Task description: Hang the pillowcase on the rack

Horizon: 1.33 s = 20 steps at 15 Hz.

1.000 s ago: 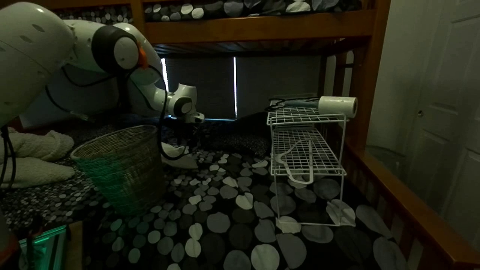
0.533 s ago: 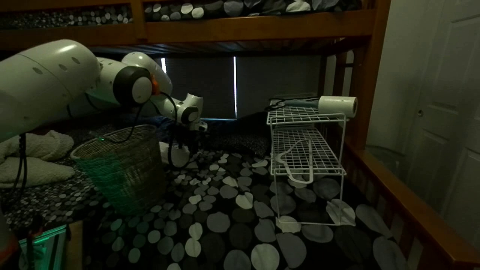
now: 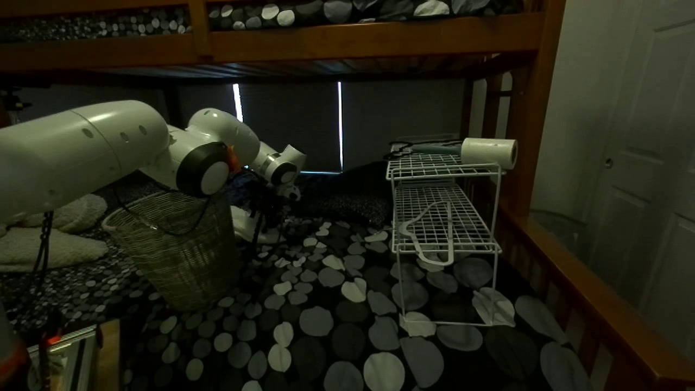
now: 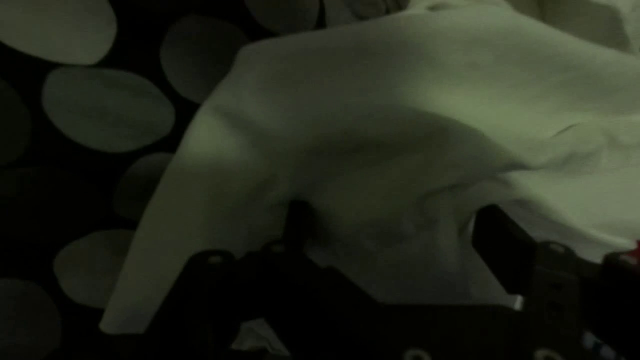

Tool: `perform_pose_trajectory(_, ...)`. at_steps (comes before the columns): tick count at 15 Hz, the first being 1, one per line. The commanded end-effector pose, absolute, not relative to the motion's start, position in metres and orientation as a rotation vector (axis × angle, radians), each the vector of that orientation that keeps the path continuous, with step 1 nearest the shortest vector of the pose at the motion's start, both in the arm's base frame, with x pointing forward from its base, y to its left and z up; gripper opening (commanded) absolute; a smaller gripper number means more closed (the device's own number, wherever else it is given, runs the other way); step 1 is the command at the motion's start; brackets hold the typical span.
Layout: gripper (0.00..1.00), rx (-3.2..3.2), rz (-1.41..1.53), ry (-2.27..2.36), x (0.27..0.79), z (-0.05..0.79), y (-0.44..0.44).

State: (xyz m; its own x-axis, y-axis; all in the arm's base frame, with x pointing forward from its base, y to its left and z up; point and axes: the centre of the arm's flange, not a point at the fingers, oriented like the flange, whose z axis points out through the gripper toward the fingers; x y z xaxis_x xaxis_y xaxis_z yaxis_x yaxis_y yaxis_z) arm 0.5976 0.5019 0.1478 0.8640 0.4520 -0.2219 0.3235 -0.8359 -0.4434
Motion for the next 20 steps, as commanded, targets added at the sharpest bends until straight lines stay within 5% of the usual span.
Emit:
perform_pose_trajectory(1, 0.53, -2.678, 0.557, -0.532, 0.63, 0.134, 0.526)
perform_pose_trajectory(8, 0.01, -2.682, 0.487, -0.51, 0.636, 0.139, 0.515)
perform_pose_trajectory(20, 0.01, -2.696, -0.301, -0.275, 0.628, 0.314, 0.435)
